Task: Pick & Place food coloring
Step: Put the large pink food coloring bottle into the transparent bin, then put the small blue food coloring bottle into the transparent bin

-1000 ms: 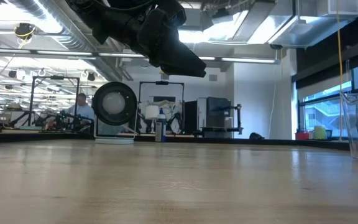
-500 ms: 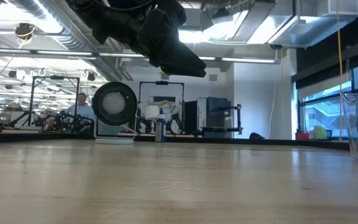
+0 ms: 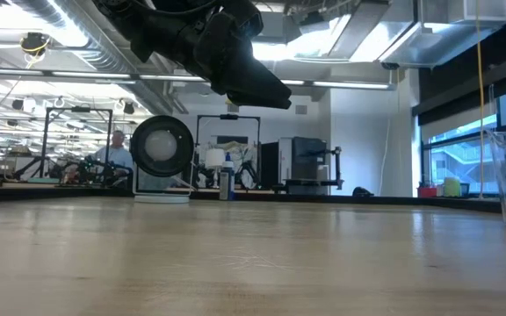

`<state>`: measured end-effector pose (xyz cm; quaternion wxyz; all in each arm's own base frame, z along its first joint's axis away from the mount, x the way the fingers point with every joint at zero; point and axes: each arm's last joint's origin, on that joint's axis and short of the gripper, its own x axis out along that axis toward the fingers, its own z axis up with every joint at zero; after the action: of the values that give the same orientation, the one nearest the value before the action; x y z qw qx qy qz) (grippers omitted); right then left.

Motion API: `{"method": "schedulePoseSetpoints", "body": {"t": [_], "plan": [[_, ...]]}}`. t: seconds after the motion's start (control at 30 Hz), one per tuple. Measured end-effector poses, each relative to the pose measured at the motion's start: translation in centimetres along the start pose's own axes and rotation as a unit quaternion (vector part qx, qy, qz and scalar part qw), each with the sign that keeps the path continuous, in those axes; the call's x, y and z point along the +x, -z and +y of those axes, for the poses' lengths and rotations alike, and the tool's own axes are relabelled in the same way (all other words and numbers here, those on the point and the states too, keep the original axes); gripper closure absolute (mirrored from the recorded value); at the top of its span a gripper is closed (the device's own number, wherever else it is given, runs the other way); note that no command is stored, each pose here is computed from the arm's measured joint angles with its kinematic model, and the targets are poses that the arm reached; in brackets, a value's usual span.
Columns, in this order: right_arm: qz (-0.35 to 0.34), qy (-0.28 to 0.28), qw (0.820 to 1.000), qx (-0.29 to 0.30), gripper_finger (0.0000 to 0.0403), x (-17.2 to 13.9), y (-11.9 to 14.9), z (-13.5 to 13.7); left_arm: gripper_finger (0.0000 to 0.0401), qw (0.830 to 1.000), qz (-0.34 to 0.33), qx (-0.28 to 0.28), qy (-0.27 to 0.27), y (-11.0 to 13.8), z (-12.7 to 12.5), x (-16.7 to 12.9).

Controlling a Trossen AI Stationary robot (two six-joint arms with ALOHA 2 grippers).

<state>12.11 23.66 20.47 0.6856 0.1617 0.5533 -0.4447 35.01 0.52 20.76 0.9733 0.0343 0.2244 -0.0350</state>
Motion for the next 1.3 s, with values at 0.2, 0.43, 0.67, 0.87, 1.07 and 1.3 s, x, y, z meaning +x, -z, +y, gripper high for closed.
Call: {"method": "schedulePoseSetpoints", "body": {"t": [0.2, 0.43, 0.67, 0.87, 1.07, 1.3], "plan": [[0.001, 0.004, 1.000, 0.001, 0.0256, 0.0, -0.1, 0.0, 0.0173, 1.000, 0.000, 0.000, 0.000, 0.0, 0.0, 0.0], [0.000, 0.005, 1.000, 0.000, 0.0206, 0.0, -0.1, 0.0, 0.0171, 1.000, 0.000, 0.000, 0.000, 0.0, 0.0, 0.0], [-0.001, 0.009, 1.000, 0.000, 0.0153, 0.0, -0.2, -0.1, 0.0174, 1.000, 0.000, 0.000, 0.000, 0.0, 0.0, 0.0], [0.001, 0.015, 1.000, 0.025, 0.0137, -0.5, -0.6, -0.9, 0.0171, 1.000, 0.000, 0.000, 0.000, 0.0, 0.0, 0.0], [0.016, 0.001, 0.999, 0.039, 0.0137, -2.2, -1.8, -2.4, 0.0173, 1.000, 0.000, 0.000, 0.000, 0.0, 0.0, 0.0], [-0.082, -0.119, 0.989, 0.016, 0.0137, -4.2, -4.3, -3.8, 0.0175, 1.000, 0.002, 0.000, -0.002, 0.0, 0.1, 0.0]]}}
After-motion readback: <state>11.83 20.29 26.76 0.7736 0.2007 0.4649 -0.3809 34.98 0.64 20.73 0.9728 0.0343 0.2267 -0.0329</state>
